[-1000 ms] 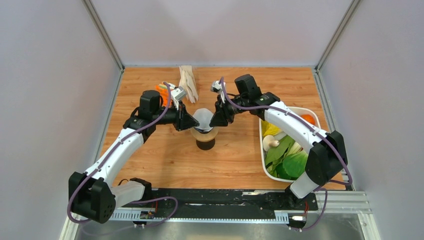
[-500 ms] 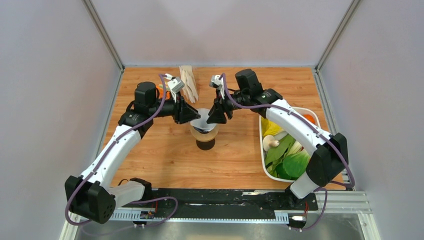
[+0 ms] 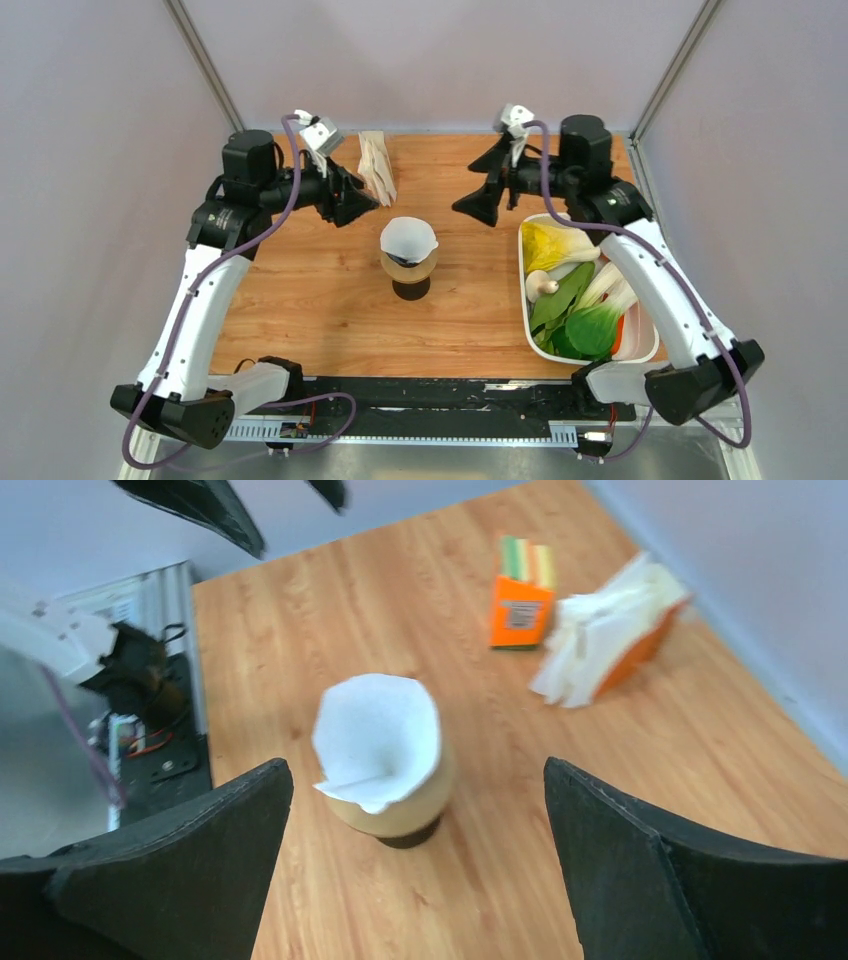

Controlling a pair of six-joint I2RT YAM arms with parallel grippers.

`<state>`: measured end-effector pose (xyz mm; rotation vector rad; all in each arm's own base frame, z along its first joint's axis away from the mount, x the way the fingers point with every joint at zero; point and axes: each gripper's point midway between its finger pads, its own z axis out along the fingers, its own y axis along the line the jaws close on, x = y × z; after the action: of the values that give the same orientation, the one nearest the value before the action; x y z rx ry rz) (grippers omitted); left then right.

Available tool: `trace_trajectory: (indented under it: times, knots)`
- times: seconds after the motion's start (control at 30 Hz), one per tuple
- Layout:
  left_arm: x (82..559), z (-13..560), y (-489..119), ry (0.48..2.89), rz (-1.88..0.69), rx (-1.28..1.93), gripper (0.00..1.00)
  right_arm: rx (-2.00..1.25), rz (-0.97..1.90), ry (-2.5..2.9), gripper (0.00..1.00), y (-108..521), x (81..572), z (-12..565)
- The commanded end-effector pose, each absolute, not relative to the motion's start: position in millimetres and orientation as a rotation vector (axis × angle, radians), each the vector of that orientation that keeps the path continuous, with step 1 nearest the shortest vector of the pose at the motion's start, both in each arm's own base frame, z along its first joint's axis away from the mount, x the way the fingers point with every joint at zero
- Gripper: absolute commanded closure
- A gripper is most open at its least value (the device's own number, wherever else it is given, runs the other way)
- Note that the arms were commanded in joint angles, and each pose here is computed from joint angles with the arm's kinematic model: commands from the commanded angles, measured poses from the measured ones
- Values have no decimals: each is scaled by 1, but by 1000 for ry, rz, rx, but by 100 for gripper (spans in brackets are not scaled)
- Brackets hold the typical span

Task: Place the coffee filter in the dripper

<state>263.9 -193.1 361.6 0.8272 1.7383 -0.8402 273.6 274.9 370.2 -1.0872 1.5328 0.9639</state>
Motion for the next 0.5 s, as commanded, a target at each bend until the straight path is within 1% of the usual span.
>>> trace_trajectory:
  times: [0.0,0.1,0.17,0.27,0.4,0.47]
  knots:
    - [267,338,-152,1938,-730,735,31,-858,854,1545,0,223,291,394]
    - [281,326,-123,2015,-694,556,30,-710,798,1612,0,187,306,384]
    - [290,314,-106,2067,-622,450,30,-607,728,1659,0,162,315,374]
    - [302,286,-78,2163,-443,326,29,-470,594,1747,0,131,329,343]
    - [304,257,-58,2221,-315,257,29,-344,445,1845,0,96,339,291]
    - [302,249,-53,2218,-282,250,29,-313,403,1865,0,88,339,276]
